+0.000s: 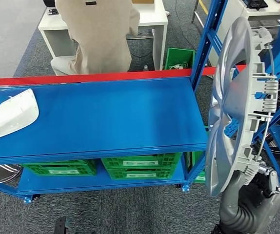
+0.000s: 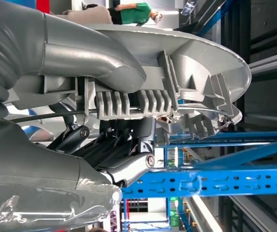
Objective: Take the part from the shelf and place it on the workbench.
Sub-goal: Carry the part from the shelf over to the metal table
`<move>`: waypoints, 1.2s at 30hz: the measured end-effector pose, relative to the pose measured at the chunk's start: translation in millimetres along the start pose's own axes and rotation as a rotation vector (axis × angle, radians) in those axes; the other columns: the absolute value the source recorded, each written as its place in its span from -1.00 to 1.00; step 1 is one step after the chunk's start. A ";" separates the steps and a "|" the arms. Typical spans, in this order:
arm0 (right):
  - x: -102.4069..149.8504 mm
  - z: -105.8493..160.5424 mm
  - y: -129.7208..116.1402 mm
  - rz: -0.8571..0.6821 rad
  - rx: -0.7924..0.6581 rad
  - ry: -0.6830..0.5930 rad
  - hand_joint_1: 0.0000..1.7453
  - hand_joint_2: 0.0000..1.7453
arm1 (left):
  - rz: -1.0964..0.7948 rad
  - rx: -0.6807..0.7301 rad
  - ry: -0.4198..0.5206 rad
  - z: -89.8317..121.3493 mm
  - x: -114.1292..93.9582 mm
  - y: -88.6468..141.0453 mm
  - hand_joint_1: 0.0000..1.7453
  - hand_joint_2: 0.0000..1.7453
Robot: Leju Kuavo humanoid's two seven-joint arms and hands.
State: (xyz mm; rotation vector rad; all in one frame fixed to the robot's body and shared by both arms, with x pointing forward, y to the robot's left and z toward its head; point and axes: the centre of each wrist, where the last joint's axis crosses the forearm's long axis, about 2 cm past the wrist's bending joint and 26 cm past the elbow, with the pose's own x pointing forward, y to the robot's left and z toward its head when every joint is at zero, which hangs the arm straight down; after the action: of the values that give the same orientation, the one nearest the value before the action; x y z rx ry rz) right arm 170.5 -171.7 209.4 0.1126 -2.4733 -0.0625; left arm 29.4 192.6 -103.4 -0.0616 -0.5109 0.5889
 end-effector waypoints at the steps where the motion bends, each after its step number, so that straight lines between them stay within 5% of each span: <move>1: 0.0 0.0 0.0 -0.002 -0.001 0.002 1.00 1.00 | -0.001 0.000 0.001 -0.1 0.3 -0.5 -1.00 1.00; 36: -2.7 3.0 -0.2 0.001 -0.004 0.028 1.00 1.00 | -0.012 0.002 0.001 -1.1 2.2 -2.0 -1.00 1.00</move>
State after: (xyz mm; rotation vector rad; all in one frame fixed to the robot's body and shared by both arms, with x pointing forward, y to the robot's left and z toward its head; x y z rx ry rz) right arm 170.7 -171.6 205.4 0.1101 -2.4449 -0.0653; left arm 32.6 192.3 -103.1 -0.0572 -0.5098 0.5780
